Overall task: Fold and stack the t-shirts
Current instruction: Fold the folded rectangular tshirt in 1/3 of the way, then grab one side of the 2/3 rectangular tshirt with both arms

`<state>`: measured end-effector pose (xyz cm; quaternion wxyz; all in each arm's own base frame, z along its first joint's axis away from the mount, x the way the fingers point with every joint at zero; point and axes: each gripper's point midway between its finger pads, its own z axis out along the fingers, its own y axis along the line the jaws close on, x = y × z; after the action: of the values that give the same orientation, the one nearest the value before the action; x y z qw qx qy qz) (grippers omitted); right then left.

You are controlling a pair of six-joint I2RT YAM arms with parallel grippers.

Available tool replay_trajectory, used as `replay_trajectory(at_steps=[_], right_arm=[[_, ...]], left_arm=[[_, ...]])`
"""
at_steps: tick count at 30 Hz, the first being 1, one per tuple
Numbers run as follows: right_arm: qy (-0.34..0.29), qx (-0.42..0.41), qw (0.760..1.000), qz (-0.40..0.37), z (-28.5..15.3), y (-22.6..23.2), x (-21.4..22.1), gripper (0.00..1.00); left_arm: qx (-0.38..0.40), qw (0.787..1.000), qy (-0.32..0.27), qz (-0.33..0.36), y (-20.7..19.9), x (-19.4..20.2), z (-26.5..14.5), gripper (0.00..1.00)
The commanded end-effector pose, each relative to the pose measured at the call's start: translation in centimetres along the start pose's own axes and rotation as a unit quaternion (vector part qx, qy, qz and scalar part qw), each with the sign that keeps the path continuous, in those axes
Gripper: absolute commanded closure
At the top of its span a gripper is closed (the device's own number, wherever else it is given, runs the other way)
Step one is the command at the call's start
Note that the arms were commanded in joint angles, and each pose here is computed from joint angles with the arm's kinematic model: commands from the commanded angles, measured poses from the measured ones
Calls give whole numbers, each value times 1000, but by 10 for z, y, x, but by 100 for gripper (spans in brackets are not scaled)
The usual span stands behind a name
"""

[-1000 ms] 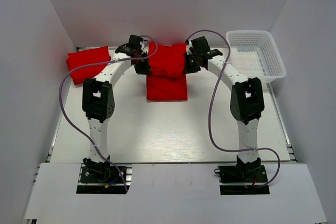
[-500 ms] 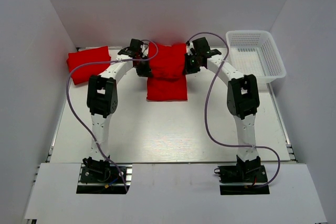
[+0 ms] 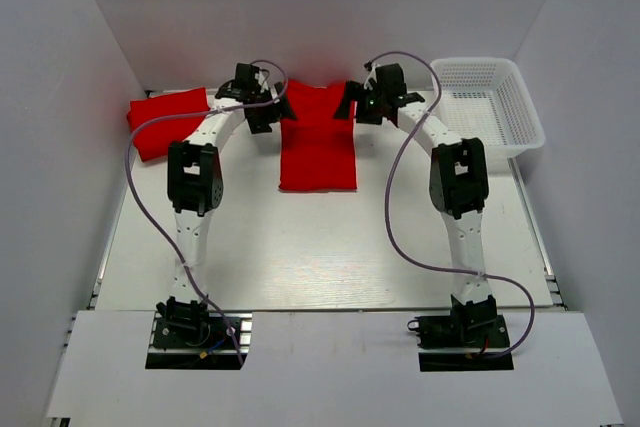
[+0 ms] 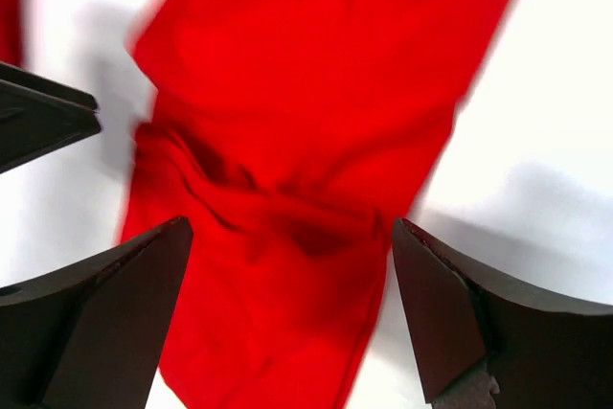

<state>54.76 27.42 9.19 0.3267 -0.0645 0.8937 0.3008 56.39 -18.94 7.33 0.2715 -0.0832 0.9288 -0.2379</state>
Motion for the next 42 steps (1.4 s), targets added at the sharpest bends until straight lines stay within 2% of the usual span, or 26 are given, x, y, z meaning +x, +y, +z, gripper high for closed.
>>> replay_trajectory(at_steps=[1, 3, 9, 10, 12, 16, 17, 19, 20, 21, 25, 30, 39, 42], right_arm=[[-128, -52, 990, -36, -36, 41, -92, 10], [-139, -36, 988, -50, -51, 39, -97, 10], [-127, -17, 989, -77, -81, 40, -80, 10], [-108, -9, 991, -73, -82, 35, -63, 10], [-101, -7, 992, -78, -97, 41, -52, 10], [-54, -7, 996, -68, -106, 38, -2, 10], [-15, 1, 998, -56, -99, 25, 34, 10], [-5, -15, 999, -51, -108, 37, 48, 10], [21, -14, 999, -41, -108, 30, 76, 10], [30, -19, 999, -38, -108, 31, 85, 10], [61, -26, 998, -25, -107, 30, 121, 10], [88, -34, 995, -16, -97, 28, 140, 10], [122, -37, 992, -3, -83, 19, 162, 10], [130, -39, 991, 2, -77, 15, 166, 10]], left_arm=[[22, 997, -80, -3, -12, -61, -39, 1], [23, 995, -98, -6, -10, -73, -60, 1], [5, 995, -90, 31, -5, -57, -86, 1], [-3, 997, -65, 32, -3, -40, -85, 1], [-19, 996, -59, 56, -7, -29, -96, 1], [-31, 998, 6, 55, 6, 37, -100, 1], [-33, 998, 8, 61, 5, 48, -100, 1], [-40, 996, 33, 66, 11, 84, -102, 1], [-39, 996, 36, 69, 11, 93, -102, 1], [-42, 995, 63, 66, 18, 117, -99, 1], [-29, 993, 88, 75, 14, 153, -94, 1], [1, 992, 76, 105, 6, 155, -92, 1], [-5, 988, 106, 109, 21, 171, -68, 2], [11, 988, 101, 115, 20, 174, -61, 12]])
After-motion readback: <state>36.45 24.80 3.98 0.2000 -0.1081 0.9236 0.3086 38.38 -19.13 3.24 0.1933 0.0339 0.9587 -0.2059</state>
